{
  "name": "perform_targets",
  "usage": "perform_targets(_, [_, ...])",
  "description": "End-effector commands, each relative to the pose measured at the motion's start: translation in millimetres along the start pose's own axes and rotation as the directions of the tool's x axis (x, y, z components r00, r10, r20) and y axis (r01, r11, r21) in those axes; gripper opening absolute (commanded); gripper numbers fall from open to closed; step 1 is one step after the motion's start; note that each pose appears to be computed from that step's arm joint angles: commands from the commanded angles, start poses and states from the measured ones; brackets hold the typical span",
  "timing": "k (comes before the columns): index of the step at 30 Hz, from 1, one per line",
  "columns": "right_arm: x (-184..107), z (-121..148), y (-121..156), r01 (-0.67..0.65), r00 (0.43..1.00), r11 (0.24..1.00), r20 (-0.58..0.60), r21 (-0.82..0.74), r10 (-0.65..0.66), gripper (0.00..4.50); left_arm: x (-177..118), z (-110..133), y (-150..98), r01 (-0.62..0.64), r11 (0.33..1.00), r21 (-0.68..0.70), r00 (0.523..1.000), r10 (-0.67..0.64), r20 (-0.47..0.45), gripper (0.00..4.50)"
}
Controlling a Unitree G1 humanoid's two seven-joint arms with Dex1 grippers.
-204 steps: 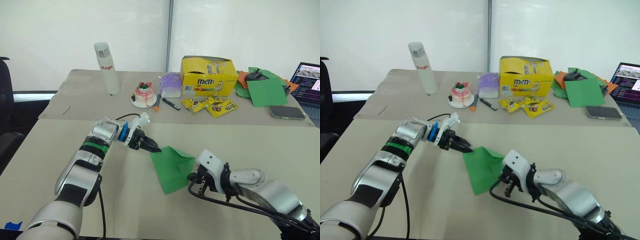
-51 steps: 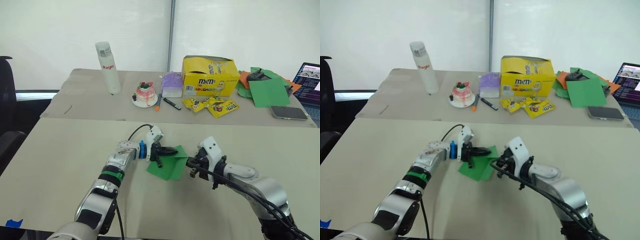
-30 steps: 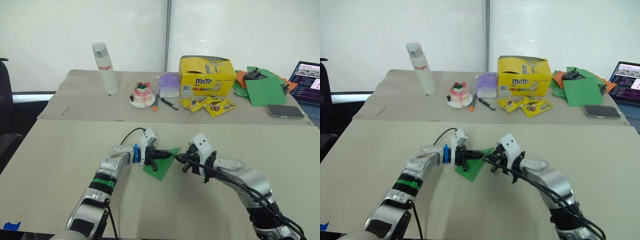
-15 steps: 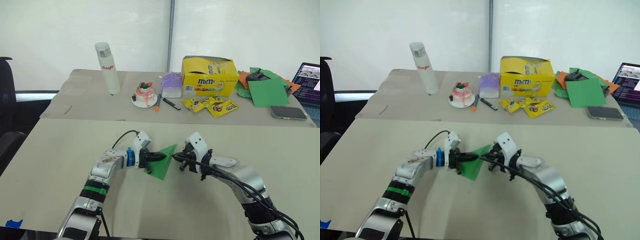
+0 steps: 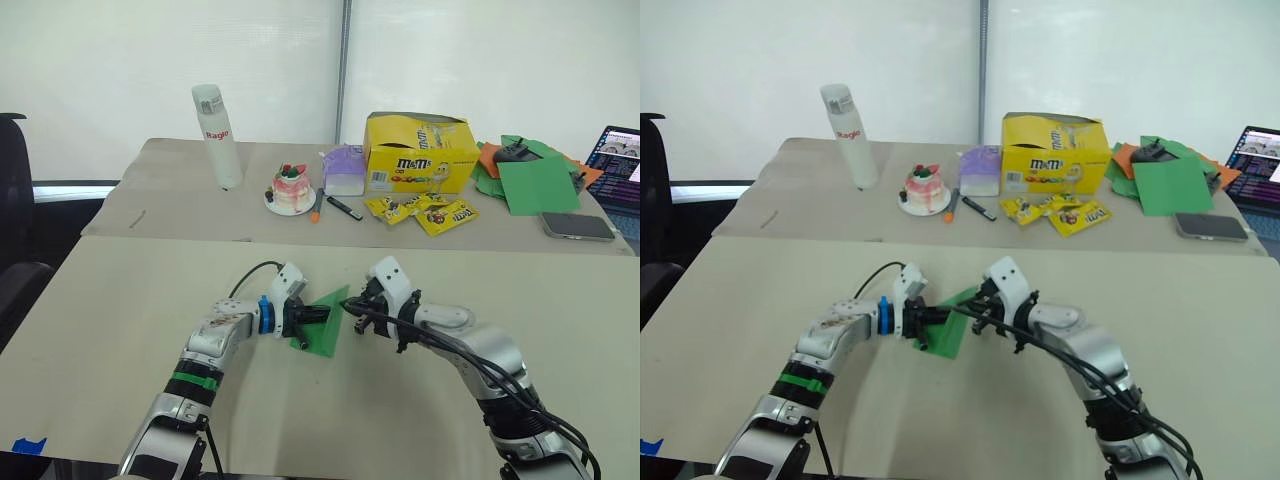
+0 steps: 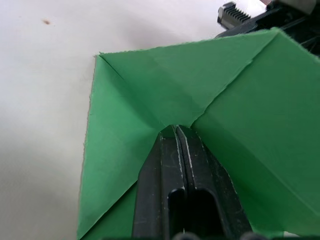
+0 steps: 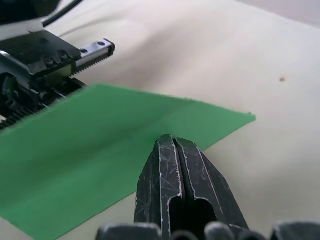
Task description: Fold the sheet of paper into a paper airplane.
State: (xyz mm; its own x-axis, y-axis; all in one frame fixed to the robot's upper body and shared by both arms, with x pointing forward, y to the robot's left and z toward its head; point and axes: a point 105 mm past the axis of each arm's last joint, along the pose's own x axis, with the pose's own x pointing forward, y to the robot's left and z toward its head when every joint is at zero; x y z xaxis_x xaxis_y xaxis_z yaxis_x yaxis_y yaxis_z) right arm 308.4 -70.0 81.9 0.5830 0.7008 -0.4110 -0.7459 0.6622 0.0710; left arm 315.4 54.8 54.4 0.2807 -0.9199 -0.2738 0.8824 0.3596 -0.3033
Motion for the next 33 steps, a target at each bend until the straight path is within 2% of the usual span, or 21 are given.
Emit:
perform_targets(1, [2, 14, 2, -0.016, 0.999, 0.999, 0.048, -0.038, 0.017, 0.00, 10, -3, -7, 0.027, 1.000, -0.007, 1.000, -0.027, -0.009, 0.04])
perform_targets(9, [10, 11, 4, -0.036, 0.998, 0.998, 0.042, -0.041, 0.038, 0.00, 6, -3, -7, 0.023, 1.000, -0.006, 1.000, -0.023, -0.005, 0.04])
perform_targets(17, [16, 4, 6, -0.056, 0.998, 0.998, 0.020, -0.041, 0.057, 0.00, -19, -4, -1, -0.006, 1.000, 0.001, 0.999, 0.006, -0.032, 0.04])
perform_targets(27, [18, -5, 8, -0.074, 0.997, 0.996, -0.006, -0.039, 0.074, 0.00, -54, 8, 2, -0.047, 0.999, 0.012, 0.998, 0.047, -0.043, 0.04])
perform_targets(30, [19, -6, 9, -0.076, 0.997, 0.996, -0.012, -0.041, 0.075, 0.00, -58, 19, 4, -0.068, 0.997, 0.018, 0.998, 0.069, -0.011, 0.04])
perform_targets(33, [19, -10, 10, -0.075, 0.997, 0.996, -0.029, -0.053, 0.073, 0.00, -59, 42, 11, -0.111, 0.994, -0.011, 0.988, 0.111, 0.106, 0.04])
